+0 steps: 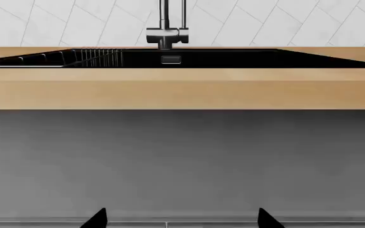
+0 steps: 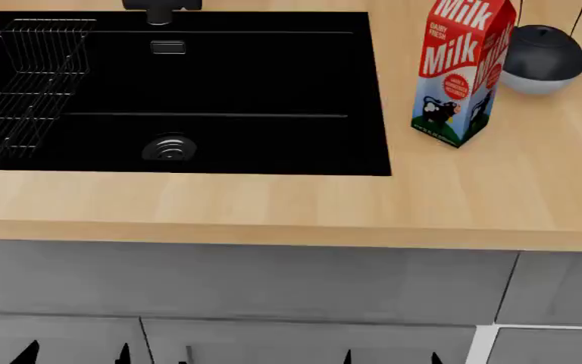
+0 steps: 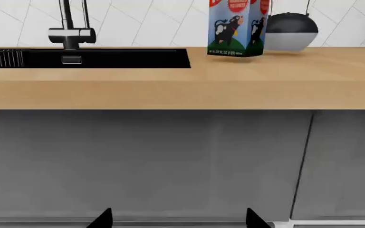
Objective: Turn the sink spout to the right.
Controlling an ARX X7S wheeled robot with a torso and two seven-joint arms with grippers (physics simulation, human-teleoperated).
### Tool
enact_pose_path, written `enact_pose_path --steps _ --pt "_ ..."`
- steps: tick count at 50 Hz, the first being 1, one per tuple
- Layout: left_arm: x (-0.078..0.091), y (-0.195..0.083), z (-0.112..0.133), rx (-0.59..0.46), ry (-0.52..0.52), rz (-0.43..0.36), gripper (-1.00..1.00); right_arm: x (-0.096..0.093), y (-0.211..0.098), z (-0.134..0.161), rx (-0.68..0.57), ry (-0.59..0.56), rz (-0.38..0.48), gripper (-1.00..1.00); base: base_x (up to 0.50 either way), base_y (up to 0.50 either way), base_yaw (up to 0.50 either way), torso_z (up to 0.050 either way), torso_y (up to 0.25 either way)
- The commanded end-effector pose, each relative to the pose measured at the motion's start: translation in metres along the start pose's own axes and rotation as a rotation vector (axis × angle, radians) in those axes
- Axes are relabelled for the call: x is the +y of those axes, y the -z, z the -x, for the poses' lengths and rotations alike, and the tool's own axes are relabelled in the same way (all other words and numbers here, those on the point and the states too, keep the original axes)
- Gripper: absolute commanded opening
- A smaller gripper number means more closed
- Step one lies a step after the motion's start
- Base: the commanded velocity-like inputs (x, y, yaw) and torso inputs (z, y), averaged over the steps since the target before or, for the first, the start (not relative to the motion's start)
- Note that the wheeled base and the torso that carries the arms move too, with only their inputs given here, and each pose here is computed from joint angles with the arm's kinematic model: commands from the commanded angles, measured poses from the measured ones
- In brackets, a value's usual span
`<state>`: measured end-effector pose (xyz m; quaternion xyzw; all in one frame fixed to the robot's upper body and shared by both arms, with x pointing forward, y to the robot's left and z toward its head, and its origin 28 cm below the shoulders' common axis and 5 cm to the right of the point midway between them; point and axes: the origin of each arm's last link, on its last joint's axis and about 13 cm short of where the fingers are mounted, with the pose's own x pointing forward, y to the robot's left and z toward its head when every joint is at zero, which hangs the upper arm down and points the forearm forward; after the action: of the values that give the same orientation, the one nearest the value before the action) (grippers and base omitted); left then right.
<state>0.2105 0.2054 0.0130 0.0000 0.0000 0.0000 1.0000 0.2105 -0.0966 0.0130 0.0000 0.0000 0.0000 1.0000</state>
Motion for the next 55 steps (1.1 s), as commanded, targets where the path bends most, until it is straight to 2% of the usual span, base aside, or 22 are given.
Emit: enact_pose_path --steps 1,2,20,25,26,55 --pt "0.0 0.0 0.0 0.0 0.0 0.0 1.0 0.025 0.0 -0.003 -0.002 0.0 -0.094 1.0 0.0 0.0 0.0 0.0 0.0" --pt "0.0 0.0 0.0 -0.004 0.003 0.004 1.0 0.0 0.001 0.0 0.002 0.0 0.001 1.0 0.0 0.0 0.0 0.0 0.0" --pt "0.0 0.0 0.001 -0.002 0.012 -0.005 1.0 0.001 0.0 0.0 -0.006 -0.01 -0.005 1.0 0.0 0.0 0.0 0.0 0.0" --pt "0.001 -0.005 0.003 -0.056 0.032 0.033 1.0 0.001 -0.001 0.0 -0.006 -0.01 -0.005 1.0 0.0 0.0 0.0 0.004 0.0" --pt "0.001 -0.005 0.003 -0.065 0.037 0.049 1.0 0.001 -0.001 0.0 -0.006 -0.009 -0.006 1.0 0.0 0.0 0.0 0.05 0.0" --pt "0.0 -0.004 0.003 -0.046 0.047 0.03 1.0 0.001 0.0 0.0 0.0 -0.014 -0.004 1.0 0.0 0.0 0.0 0.05 0.0"
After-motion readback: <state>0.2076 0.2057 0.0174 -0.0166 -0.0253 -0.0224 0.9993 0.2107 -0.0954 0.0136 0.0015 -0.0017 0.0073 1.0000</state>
